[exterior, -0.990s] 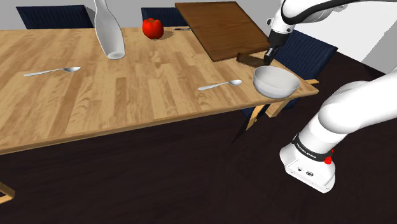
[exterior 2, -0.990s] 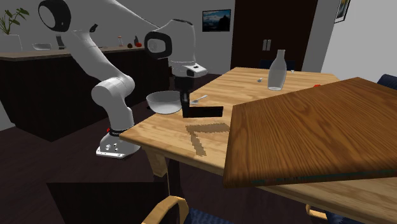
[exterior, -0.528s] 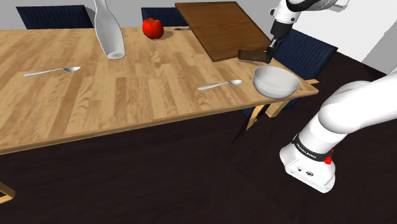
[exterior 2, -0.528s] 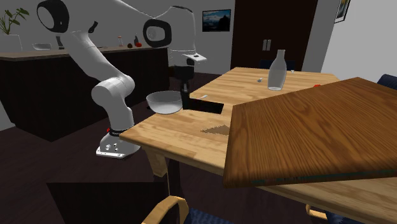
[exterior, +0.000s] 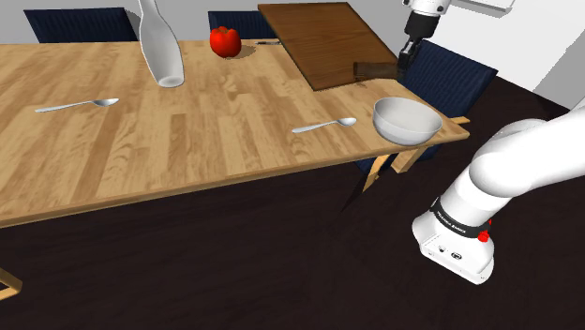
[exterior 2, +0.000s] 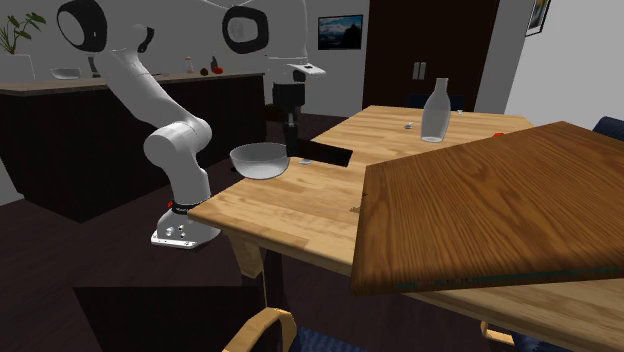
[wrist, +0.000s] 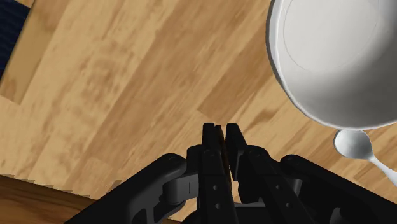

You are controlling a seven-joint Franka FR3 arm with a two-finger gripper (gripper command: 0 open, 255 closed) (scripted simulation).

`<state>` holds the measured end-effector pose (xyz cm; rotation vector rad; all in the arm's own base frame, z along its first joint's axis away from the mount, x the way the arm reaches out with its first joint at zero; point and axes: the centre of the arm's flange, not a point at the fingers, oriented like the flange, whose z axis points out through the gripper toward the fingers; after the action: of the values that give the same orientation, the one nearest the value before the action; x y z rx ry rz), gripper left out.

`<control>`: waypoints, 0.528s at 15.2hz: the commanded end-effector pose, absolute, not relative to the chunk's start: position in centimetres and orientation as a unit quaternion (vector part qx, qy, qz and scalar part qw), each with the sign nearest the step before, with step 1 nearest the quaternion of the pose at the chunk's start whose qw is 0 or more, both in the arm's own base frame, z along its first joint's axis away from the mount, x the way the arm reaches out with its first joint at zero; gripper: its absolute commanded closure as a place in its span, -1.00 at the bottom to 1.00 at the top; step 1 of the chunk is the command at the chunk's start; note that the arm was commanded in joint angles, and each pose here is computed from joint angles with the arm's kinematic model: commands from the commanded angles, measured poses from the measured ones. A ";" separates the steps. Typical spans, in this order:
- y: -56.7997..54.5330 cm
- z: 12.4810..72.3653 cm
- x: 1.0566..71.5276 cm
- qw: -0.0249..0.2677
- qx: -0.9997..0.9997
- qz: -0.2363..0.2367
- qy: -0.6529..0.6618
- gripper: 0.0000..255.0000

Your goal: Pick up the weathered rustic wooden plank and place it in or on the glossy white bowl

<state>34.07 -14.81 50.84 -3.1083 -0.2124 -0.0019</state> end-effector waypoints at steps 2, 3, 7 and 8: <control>-14.7 52.4 34.0 0.013 -0.998 0.000 -0.068 1.00; -14.7 52.9 34.0 0.013 -0.998 0.000 -0.068 1.00; -14.7 55.0 34.0 0.013 -0.998 0.000 -0.068 1.00; -14.4 55.0 32.7 0.013 -0.998 0.000 -0.068 1.00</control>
<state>33.38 -14.70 54.74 -3.1080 -0.2125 -0.0011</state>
